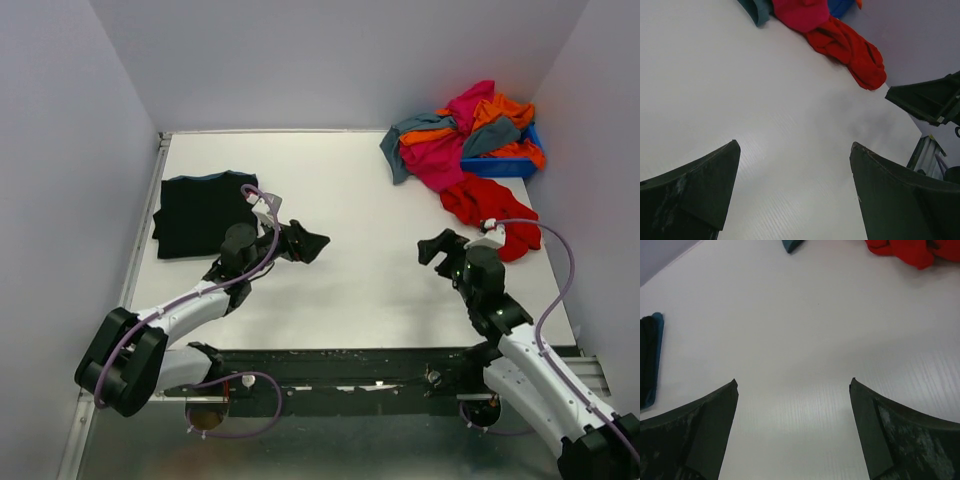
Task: Fold and stack the t-shirts
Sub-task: Grab crumpled tshirt from the corner of the board with the right arm
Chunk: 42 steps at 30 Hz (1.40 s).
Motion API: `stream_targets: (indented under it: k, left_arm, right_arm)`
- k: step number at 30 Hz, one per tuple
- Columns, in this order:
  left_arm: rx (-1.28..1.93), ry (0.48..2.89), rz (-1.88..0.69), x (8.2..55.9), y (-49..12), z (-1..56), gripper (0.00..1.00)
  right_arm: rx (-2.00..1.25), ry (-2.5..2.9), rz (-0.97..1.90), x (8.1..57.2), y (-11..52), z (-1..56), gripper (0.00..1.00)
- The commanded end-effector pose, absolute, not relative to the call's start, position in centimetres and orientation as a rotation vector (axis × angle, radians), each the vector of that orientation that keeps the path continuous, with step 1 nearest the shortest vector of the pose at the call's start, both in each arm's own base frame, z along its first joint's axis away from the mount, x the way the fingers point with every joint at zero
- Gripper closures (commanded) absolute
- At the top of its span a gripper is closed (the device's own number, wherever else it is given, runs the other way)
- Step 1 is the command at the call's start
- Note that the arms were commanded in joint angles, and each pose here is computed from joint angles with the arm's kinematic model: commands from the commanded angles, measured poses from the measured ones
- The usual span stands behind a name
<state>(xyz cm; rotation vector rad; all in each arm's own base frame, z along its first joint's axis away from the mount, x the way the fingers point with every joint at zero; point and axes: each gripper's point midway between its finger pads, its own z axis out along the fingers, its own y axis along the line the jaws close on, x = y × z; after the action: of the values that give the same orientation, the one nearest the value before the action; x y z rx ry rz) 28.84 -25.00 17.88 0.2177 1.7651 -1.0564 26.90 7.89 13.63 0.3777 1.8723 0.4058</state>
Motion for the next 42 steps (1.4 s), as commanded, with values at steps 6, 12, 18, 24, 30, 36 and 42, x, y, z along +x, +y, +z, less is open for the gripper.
stream_targets:
  k: [6,12,18,24,30,36,42]
  left_arm:
    - [0.213,1.741,-1.018,29.2,-24.6,18.5,0.01]
    - [0.209,1.730,-1.012,29.1,-24.4,19.0,0.01]
    - [0.202,1.742,-1.008,29.3,-24.4,18.6,0.01]
    - [0.201,1.743,-0.989,29.4,-24.2,18.6,0.01]
    - [0.204,1.740,-0.983,29.5,-24.2,18.6,0.01]
    - [0.194,1.740,-0.951,29.8,-23.8,18.5,0.01]
    - [0.202,1.737,-0.959,29.9,-24.1,18.6,0.01]
  right_arm:
    - [0.822,1.985,0.053,31.7,1.2,16.0,0.00]
    - [0.976,1.977,-0.137,34.4,-3.5,14.8,0.00]
    - [1.240,2.013,-0.139,34.6,-8.5,10.8,0.00]
    - [1.401,1.943,-0.163,34.6,-11.7,8.3,0.00]
    - [1.406,1.916,-0.094,38.0,-12.1,7.3,0.76]
    - [1.223,1.864,0.047,37.6,-10.2,12.8,0.99]
    - [0.790,1.756,0.322,37.3,-4.2,25.4,0.99]
